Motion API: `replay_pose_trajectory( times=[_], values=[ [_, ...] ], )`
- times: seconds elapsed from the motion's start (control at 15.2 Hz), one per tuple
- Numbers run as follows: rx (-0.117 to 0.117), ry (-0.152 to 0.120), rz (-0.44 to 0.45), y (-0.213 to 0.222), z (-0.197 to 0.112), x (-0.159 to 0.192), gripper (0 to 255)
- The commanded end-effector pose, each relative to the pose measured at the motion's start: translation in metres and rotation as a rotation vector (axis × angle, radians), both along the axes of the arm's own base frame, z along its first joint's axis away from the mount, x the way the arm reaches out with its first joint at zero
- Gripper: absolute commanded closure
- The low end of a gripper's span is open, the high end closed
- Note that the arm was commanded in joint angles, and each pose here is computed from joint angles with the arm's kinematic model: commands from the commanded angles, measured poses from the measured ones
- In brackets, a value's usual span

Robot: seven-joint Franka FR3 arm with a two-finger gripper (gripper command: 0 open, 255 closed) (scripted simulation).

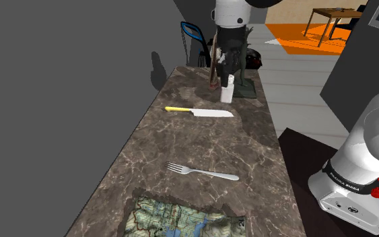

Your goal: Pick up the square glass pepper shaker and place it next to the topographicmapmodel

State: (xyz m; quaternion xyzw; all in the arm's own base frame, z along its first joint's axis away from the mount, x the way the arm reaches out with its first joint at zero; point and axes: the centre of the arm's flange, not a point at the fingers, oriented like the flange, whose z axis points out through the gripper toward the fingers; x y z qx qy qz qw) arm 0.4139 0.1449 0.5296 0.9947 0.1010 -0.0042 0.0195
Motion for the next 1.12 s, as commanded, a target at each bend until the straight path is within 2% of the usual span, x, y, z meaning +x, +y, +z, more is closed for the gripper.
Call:
replay_pose_trajectory(
  times=[0.0,1.06],
  values=[
    [0.0,0.0,-0.001,0.026,-0.002,-0.001,255],
    [0.0,0.0,-0.001,0.238,-0.002,0.001,255]
  ],
)
